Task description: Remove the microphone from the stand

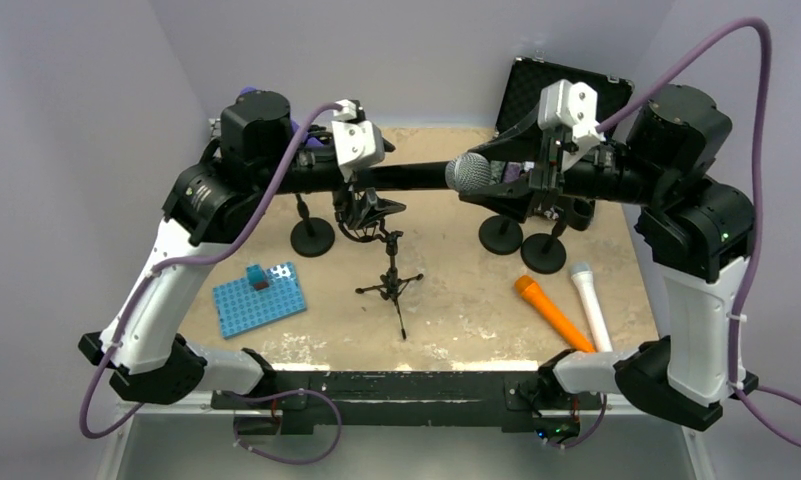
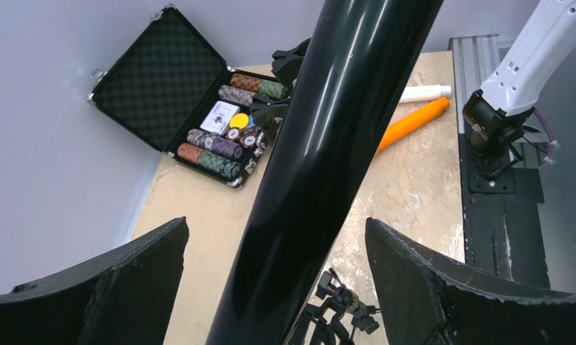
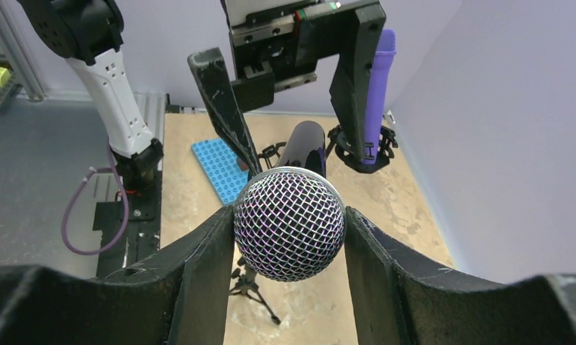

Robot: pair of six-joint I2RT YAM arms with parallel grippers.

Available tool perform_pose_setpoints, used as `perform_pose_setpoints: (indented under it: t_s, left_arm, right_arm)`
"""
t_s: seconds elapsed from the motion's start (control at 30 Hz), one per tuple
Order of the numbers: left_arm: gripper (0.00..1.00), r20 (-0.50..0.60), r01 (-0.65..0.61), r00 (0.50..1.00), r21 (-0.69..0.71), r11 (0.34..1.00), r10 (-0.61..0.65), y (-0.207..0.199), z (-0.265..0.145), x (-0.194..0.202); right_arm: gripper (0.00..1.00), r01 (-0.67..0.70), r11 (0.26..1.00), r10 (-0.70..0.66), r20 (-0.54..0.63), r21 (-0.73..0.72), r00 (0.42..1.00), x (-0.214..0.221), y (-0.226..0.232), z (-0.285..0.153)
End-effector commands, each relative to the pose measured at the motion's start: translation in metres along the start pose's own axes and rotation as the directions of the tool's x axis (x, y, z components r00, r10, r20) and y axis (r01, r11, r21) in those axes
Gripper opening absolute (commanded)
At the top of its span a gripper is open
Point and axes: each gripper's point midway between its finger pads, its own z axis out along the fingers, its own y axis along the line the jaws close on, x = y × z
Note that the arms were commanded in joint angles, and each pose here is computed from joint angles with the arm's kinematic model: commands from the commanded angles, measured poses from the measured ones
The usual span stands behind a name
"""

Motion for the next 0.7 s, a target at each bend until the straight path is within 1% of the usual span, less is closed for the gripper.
perform_pose_setpoints:
  t_s: [0.0,0.13,0.2,0.33,0.43,0.47,0.5,0.53,0.57,0.6,0.67]
  left_arm:
    - [0.94,0.092,-0.057,0.994,0.056,0.997,0.051,-0.006,0.003,-0.027]
    - [0.84,0.094,-0.037,0.995,0.079,0.996,0.030,-0.008,0.009,-0.022]
    - [0.77,0.095,-0.038,0.995,0.085,0.996,0.030,-0.010,0.009,-0.021]
    - [0.59,0.087,-0.033,0.996,0.111,0.993,0.024,-0.016,0.008,-0.018]
    - [0.46,0.082,-0.005,0.997,0.136,0.991,-0.006,-0.020,0.009,-0.015]
    - [0.40,0.084,0.006,0.996,0.144,0.990,-0.018,-0.022,0.010,-0.015]
    - [0.29,0.084,0.019,0.996,0.152,0.988,-0.032,-0.023,0.011,-0.014]
    - [0.05,0.087,0.029,0.995,0.156,0.987,-0.043,-0.024,0.011,-0.015]
    - [0.00,0.090,0.046,0.994,0.151,0.987,-0.060,-0.023,0.012,-0.015]
    - [0.00,0.096,0.057,0.993,0.147,0.988,-0.071,-0.023,0.013,-0.016]
    - [0.00,0.110,0.088,0.989,0.121,0.989,-0.102,-0.018,0.013,-0.020]
  right_arm:
    - [0.00,-0.008,1.000,0.009,0.087,-0.012,0.996,-0.021,0.000,0.002]
    - [0.00,-0.017,1.000,0.016,0.096,0.008,0.995,-0.024,-0.005,0.004]
    - [0.00,-0.012,1.000,0.010,0.094,0.019,0.996,-0.023,-0.007,0.004]
    - [0.00,-0.012,0.999,0.007,0.097,0.045,0.995,-0.019,-0.014,0.007]
    - [0.00,-0.037,0.998,0.031,0.101,0.057,0.994,-0.016,-0.020,0.013]
    - [0.00,-0.051,0.996,0.044,0.104,0.068,0.994,-0.016,-0.024,0.015]
    - [0.00,-0.065,0.995,0.056,0.106,0.078,0.993,-0.015,-0.027,0.017]
    - [0.09,-0.076,0.993,0.066,0.108,0.094,0.992,-0.014,-0.032,0.018]
    - [0.21,-0.085,0.990,0.073,0.112,0.115,0.991,-0.014,-0.037,0.020]
    - [0.32,-0.094,0.986,0.078,0.118,0.136,0.990,-0.014,-0.042,0.021]
    - [0.61,-0.130,0.971,0.103,0.135,0.203,0.985,-0.013,-0.054,0.020]
